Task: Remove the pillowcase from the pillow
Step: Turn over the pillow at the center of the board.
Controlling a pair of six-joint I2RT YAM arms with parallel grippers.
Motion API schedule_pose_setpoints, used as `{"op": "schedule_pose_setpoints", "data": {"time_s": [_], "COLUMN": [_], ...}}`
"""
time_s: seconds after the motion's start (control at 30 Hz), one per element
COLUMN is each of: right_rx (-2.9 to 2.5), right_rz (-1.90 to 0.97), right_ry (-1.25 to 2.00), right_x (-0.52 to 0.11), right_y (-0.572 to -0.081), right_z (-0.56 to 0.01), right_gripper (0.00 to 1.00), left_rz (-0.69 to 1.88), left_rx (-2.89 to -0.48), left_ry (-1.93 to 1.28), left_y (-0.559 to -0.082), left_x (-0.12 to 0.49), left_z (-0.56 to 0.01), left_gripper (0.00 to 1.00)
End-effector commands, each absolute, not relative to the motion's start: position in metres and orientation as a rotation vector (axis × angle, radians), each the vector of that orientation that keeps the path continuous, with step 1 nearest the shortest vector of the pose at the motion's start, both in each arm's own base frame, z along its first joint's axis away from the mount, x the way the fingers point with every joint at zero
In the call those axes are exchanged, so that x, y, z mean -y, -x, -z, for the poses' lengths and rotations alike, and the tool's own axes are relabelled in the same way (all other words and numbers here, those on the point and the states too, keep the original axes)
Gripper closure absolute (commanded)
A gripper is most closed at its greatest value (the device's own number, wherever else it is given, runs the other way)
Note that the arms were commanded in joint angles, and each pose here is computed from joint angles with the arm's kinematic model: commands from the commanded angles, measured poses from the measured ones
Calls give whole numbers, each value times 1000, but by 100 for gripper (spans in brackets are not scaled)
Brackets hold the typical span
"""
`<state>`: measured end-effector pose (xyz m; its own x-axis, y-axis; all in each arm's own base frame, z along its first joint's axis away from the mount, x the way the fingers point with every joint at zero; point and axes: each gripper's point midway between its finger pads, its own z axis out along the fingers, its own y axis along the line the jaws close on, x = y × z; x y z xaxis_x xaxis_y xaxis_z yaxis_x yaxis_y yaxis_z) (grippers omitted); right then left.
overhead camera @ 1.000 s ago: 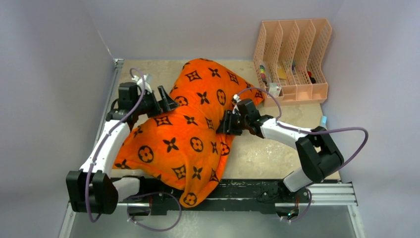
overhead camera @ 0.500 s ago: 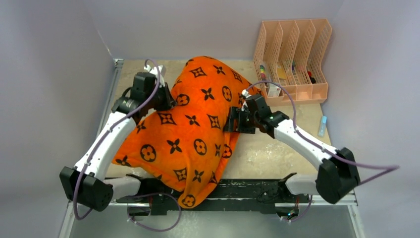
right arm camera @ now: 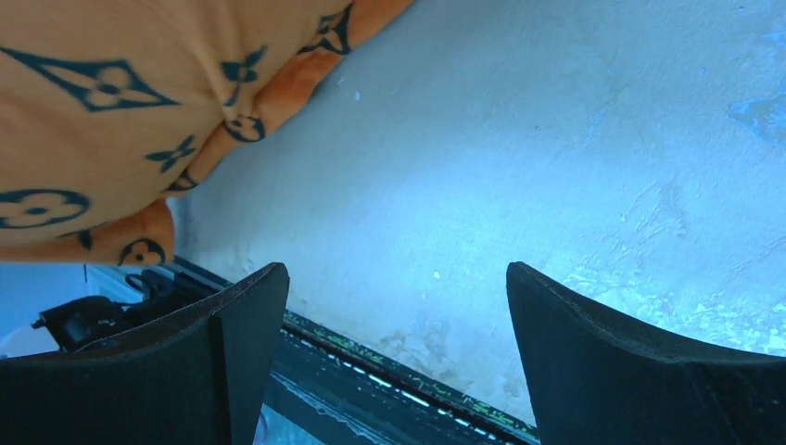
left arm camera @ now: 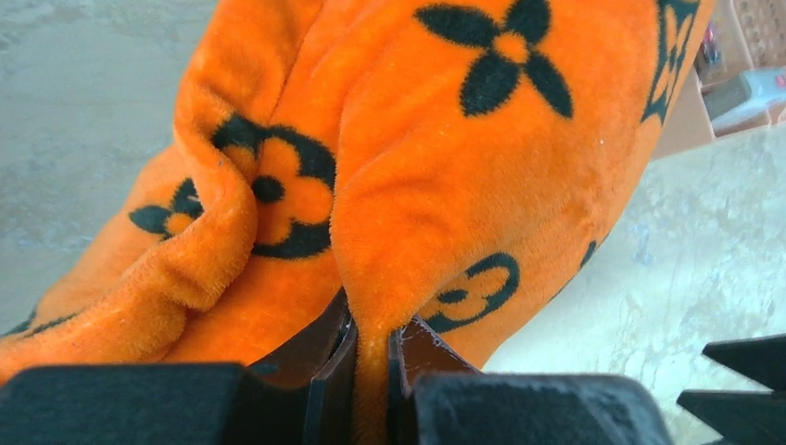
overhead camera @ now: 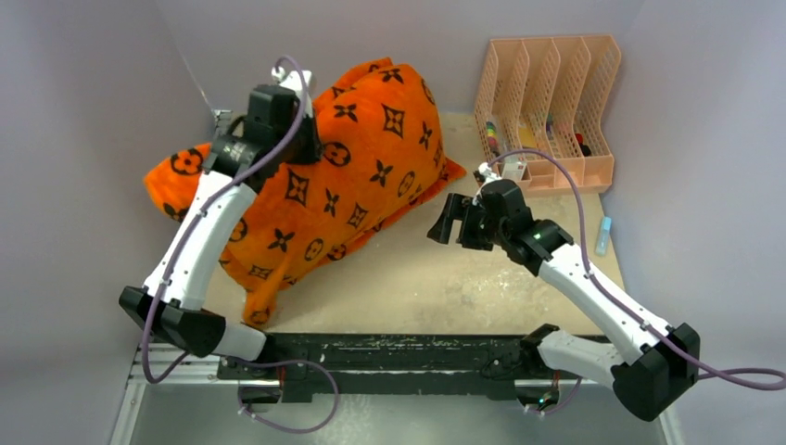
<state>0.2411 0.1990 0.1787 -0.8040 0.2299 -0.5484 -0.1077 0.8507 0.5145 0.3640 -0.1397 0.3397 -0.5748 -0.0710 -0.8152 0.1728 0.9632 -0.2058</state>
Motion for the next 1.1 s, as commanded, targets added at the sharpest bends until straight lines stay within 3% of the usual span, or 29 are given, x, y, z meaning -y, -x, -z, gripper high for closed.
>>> {"op": "schedule_pose_setpoints", "data": {"time_s": [0.0,0.13,0.23,0.33,0.4,0.47,0.5,0.63,0.93,1.07], "right_rx": [-2370,-2283,-2148,-2075,-2067,-2101,-2128,-2193,-2450,-2446], "right_rz": [-666,-364,-328,-431,-466,-507,-533,-644,-586,-648], "right_ry": [-148,-334,-383,-320,-310,-298,-293,-245,-225,-258], "right_x": [-190,-141,-121,-125,-125,-131,-136,-155,-142,-139], "right_y": [-246,-259,-259,-251,-243,-237,-233,-224,-176,-158], "right_z": [-189,-215,-250,-270,-275,-270,-265,-253,-198,-193], "right_gripper": [11,14,12,7,5,4,4,3,4,4], "left_rz": [539,761,896,787,769,825,850,867,646,488], "left_rx": [-2003,-2030,-2116,-2201,-2147,-2039,-1992,-1924,-1900,-1952], "left_ry": [-231,-363,-420,-487,-438,-380,-357,-302,66,175], "left_y": [-327,-254,-221,-203,-207,-208,-206,-200,-195,-194], "left_x": [203,287,321,328,321,314,309,286,178,143], "left_z": [-356,-296,-250,-232,-254,-291,-309,-351,-355,-331], "left_gripper": [100,100,100,75,62,37,32,25,20,18]}}
